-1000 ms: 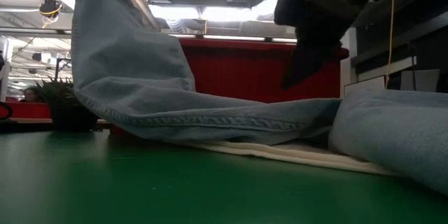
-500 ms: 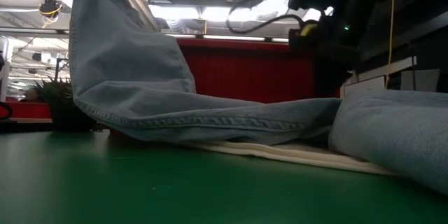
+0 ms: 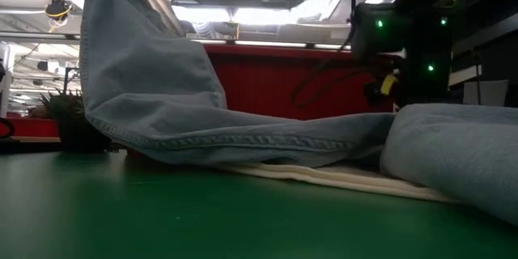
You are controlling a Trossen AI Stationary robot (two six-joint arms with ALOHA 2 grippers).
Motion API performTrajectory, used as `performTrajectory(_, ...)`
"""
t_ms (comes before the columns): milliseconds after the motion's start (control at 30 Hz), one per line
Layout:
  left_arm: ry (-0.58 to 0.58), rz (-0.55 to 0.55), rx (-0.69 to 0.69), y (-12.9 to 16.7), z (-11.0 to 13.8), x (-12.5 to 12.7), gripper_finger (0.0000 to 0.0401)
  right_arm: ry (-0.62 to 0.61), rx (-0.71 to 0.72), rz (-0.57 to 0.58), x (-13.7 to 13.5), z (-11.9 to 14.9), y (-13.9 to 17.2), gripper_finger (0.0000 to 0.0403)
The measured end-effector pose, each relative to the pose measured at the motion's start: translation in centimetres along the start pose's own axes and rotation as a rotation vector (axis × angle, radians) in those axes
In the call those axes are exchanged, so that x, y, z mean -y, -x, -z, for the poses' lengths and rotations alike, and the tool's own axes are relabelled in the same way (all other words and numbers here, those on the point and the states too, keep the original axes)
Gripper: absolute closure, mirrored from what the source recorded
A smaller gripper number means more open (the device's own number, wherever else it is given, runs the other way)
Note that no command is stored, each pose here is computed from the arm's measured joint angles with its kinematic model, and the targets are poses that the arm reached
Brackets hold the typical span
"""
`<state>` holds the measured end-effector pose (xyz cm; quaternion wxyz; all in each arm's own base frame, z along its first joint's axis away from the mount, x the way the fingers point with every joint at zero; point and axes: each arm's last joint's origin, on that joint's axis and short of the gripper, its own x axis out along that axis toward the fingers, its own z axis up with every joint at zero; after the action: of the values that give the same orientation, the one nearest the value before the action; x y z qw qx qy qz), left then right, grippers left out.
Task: Fold laundry
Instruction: Fold the light blue pants
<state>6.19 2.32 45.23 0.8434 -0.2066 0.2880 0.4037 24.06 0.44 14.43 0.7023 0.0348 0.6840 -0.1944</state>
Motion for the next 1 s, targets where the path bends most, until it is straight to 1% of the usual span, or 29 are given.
performTrajectory(167, 0.005, 0.004, -0.003, 0.0, 0.0, 0.0, 0.0396, -0.012, -0.129, 0.007, 0.2, 1.2, -0.6, 0.0178)
performTrajectory(267, 0.010, 0.037, -0.028, 0.0, 0.1, 0.1, 0.0396, -0.020, -0.157, 0.017, 0.3, 1.2, -0.1, 0.0178)
performTrajectory(333, 0.036, 0.058, -0.046, 0.0, 0.1, 0.2, 0.0396, -0.009, -0.207, 0.028, 0.5, 1.4, 0.3, 0.0178)
performTrajectory(467, 0.060, 0.116, -0.092, 0.1, 0.3, 0.3, 0.0396, -0.005, -0.208, 0.019, 0.4, 0.9, 1.1, 0.0178)
performTrajectory(567, 0.068, 0.151, -0.113, 0.2, 0.4, 0.3, 0.0396, -0.002, -0.180, 0.007, 0.4, 0.3, 1.7, 0.0178)
performTrajectory(700, 0.126, 0.194, -0.107, 0.2, 0.1, 0.6, 0.0396, 0.018, -0.126, -0.017, 0.3, -0.6, 3.1, 0.0178)
performTrajectory(833, 0.150, 0.300, -0.093, 0.3, -0.4, 1.2, 0.0396, 0.054, -0.045, -0.049, 0.4, -1.9, 5.4, 0.0178)
performTrajectory(1000, 0.168, 0.413, -0.078, 0.4, -1.1, 2.0, 0.0396, 0.108, 0.099, -0.094, 0.5, -4.0, 9.1, 0.0178)
